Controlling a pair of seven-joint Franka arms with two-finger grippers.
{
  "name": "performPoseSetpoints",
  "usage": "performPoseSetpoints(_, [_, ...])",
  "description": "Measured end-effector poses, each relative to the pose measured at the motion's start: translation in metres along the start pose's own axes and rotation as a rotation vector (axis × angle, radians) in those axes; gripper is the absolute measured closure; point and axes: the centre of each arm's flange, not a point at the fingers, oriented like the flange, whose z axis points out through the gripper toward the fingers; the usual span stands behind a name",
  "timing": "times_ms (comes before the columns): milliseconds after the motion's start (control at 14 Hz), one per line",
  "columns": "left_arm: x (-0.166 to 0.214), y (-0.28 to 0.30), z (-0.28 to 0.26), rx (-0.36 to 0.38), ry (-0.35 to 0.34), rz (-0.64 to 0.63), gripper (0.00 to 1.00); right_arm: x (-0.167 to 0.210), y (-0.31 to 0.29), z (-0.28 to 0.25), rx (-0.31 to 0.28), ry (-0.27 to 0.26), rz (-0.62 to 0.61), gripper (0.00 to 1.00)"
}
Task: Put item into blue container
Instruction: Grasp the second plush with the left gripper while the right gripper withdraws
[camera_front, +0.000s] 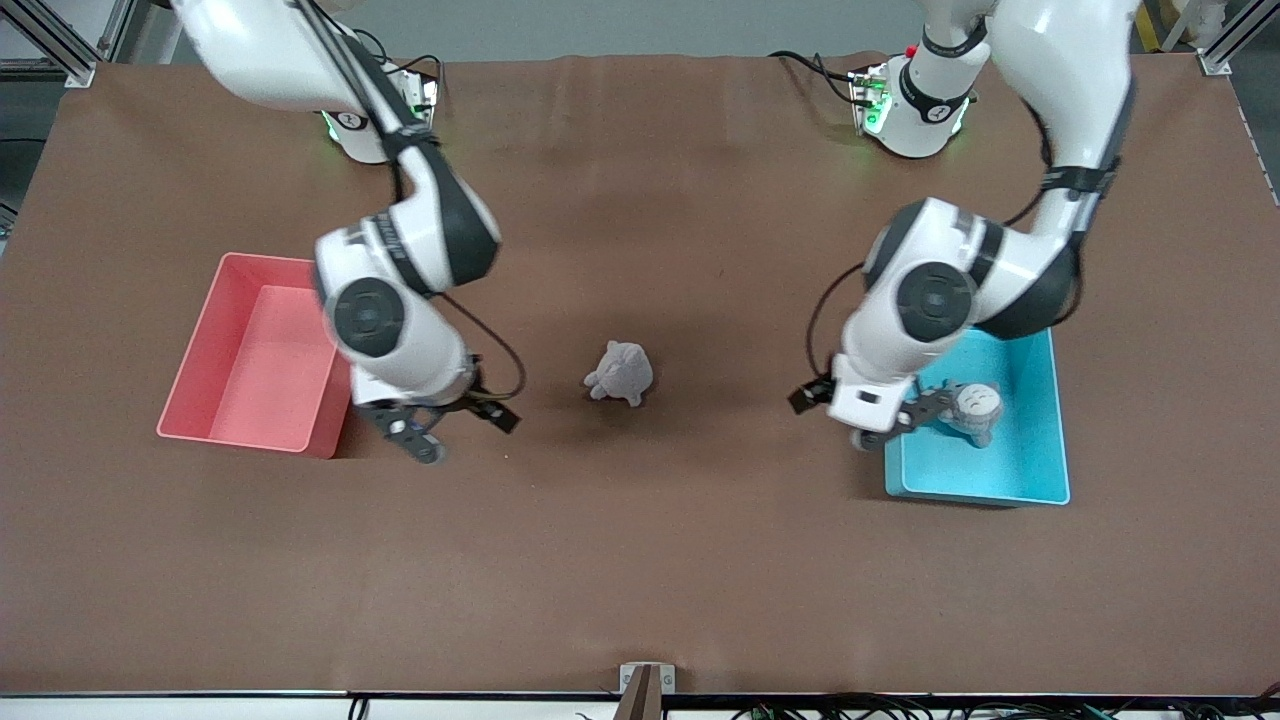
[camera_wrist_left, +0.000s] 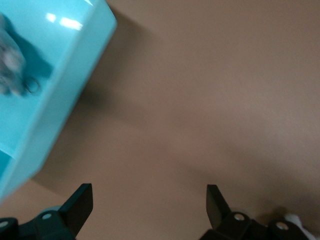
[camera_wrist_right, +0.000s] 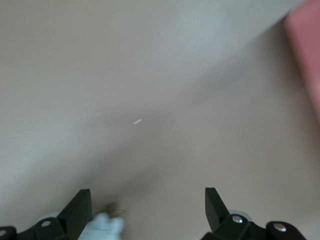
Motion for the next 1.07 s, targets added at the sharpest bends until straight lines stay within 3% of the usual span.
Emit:
performPoseSetpoints(143, [-0.04, 0.038, 0.023, 0.007, -0.013, -0.033, 0.0, 0.039, 0.05, -0.021, -0.006, -0.014, -0.125, 0.0])
performPoseSetpoints(429, [-0.102, 0.095, 0.072, -0.059, -0.009, -0.061, 0.0, 0.091, 0.145, -0.046, -0.015, -0.051, -0.339, 0.0])
performPoseSetpoints(857, [-0.116, 0.13, 0.107, -0.274, 0.003, -0.206, 0.0, 0.094, 0.196, -0.098, -0.068, -0.042, -0.427, 0.0])
performPoseSetpoints(1071, [-0.134, 0.14, 0.125, -0.31, -0.014, -0.246, 0.0, 0.106, 0.228, -0.115, -0.065, -0.052, -0.443, 0.0])
